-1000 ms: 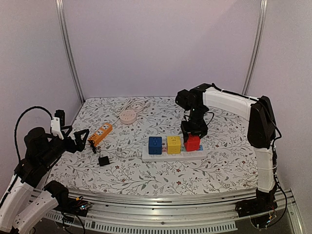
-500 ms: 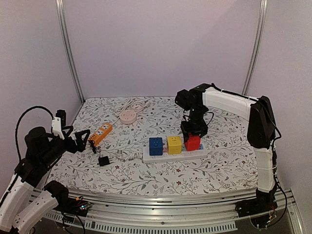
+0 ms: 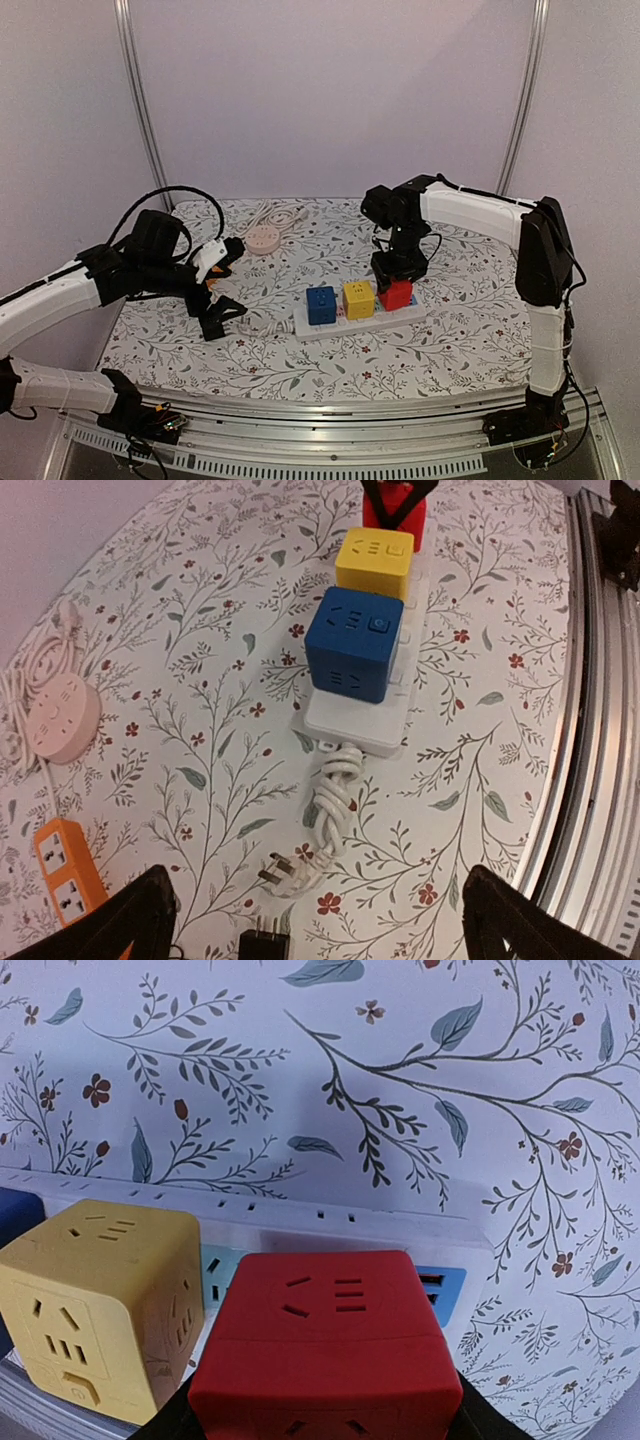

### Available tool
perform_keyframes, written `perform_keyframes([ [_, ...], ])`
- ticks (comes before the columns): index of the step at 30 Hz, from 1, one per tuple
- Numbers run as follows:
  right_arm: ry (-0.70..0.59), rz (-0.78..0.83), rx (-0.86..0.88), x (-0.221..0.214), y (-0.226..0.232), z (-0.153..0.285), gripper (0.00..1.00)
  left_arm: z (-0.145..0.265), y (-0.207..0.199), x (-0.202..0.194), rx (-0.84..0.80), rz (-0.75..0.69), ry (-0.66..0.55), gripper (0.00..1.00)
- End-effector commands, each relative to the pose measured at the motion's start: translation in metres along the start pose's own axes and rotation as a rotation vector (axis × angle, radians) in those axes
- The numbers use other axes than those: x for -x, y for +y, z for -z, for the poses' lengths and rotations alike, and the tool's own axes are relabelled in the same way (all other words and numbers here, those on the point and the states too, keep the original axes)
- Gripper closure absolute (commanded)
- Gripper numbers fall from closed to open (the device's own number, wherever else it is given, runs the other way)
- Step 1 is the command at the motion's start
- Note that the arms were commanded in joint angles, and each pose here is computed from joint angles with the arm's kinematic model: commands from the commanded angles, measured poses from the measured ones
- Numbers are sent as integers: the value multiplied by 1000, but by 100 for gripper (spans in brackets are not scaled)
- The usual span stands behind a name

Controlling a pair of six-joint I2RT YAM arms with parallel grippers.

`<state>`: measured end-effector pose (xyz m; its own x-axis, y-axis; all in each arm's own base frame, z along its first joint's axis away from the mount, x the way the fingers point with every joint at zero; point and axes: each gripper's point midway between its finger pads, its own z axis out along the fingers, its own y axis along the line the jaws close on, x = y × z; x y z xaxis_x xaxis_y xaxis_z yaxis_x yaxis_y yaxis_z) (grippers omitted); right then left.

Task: Insert the plug

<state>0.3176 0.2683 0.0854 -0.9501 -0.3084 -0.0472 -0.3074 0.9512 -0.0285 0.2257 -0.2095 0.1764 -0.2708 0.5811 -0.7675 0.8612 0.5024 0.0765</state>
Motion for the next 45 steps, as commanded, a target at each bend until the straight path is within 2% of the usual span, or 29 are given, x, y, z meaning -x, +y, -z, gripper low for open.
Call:
perform_keyframes([
  [1, 145, 52, -100, -38, -15, -55, 100, -22, -13, 30, -131, -185, 37, 0],
  [3, 135, 47, -73, -41, -12, -61, 100, -37, -19, 43, -141, -242, 27, 0],
  [7, 134, 47, -85, -54, -19, -76, 100, -67, -32, 51, -200, -226, 0, 0],
  [11, 130, 59, -117, -42, -18, -72, 100, -88, -43, 51, -208, -303, 7, 0],
  [14, 143, 68, -125, -44, -15, -80, 100, -97, -43, 56, -209, -304, -8, 0],
  [20, 246, 53, -162, -73, -25, -114, 100, -110, -46, 44, -231, -341, 14, 0],
  [22, 246, 37, -139, -77, -21, -121, 100, -114, -47, 41, -238, -338, 14, 0],
  [28, 264, 12, -87, -80, -21, -131, 100, -123, -46, 46, -237, -292, 4, 0],
  [30, 264, 19, -170, -79, -37, -131, 100, -123, -46, 49, -231, -306, -4, 1],
  [34, 302, -7, -111, -78, -28, -136, 100, -124, -46, 49, -224, -302, -8, 0],
  [37, 333, 6, -166, -70, -33, -137, 100, -124, -48, 48, -224, -306, -10, 1],
  [45, 374, -31, -178, -94, -41, -151, 100, -119, -49, 47, -213, -311, -22, 0],
])
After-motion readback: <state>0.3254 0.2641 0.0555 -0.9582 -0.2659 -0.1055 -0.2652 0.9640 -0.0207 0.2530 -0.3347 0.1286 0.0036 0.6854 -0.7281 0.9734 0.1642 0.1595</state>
